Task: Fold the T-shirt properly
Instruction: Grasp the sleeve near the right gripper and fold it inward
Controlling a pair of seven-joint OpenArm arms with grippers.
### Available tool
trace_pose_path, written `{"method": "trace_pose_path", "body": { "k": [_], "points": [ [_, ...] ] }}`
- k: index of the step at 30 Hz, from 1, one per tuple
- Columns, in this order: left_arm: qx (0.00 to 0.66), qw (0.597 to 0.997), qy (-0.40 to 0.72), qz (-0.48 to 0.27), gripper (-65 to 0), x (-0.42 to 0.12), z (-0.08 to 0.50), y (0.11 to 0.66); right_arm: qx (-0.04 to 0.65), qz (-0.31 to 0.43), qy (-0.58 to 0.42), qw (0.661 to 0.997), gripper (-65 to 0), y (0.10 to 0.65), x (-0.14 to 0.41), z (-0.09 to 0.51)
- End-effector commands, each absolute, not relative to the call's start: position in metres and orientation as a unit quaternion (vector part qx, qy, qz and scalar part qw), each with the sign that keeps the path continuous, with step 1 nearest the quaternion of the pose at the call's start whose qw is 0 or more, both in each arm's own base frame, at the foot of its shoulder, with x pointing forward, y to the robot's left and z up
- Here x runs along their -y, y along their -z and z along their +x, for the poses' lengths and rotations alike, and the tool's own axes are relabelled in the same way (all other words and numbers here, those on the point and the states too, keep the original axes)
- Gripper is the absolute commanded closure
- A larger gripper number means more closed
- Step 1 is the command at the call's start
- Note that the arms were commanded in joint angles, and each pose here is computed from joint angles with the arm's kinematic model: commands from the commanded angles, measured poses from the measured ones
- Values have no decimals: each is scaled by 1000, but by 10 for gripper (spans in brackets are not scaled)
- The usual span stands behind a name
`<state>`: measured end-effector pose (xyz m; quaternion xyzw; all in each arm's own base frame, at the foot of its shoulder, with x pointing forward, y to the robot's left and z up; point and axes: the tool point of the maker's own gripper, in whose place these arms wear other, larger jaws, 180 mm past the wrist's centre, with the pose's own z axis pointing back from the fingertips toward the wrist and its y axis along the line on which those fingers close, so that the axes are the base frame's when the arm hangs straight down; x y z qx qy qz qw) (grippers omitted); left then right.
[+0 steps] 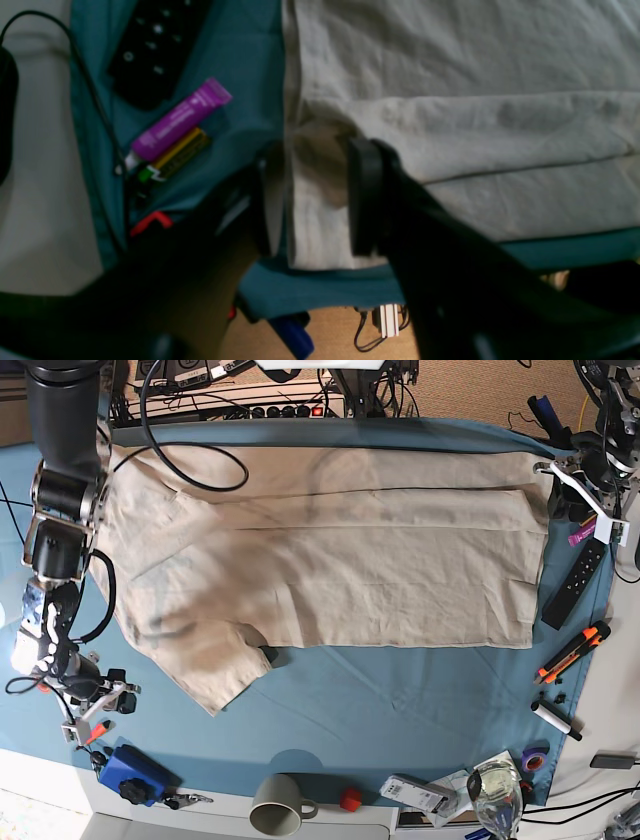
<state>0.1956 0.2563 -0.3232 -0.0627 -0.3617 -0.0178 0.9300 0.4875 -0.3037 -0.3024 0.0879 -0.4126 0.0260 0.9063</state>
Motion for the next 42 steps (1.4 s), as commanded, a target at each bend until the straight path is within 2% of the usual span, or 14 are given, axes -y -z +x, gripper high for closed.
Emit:
{"method": "trace_pose_path", "body": {
  "k": [1,9,12,15,24,32,34,37,42],
  "points": [
    [379,923,24,-59,-219,-258,201,313,447,95,-25,889,-194,277,304,503],
    [377,924,22,-59,-219,-257,200,314,439,100,-20,893,-195,291,299,500],
    [379,923,21,-61,-219,-256,200,314,451,53,11,891,-195,295,318,503],
    [383,921,15,-68,-219,-253,202,314,430,2,27,903,-195,313,329,497],
    [386,919,4,-82,-219,-247,201,315,373,24,-15,927,-195,367,300,466],
    [388,918,4,-82,-219,-247,202,314,282,24,-16,959,-194,418,300,416],
    [388,918,4,-82,-219,-247,202,315,257,27,-14,966,-156,429,299,403],
    [389,918,4,-82,-219,-247,202,314,213,43,-5,976,0,438,296,386],
    [397,913,2,-92,-219,-244,205,311,200,43,-9,979,0,429,298,384]
  ]
}}
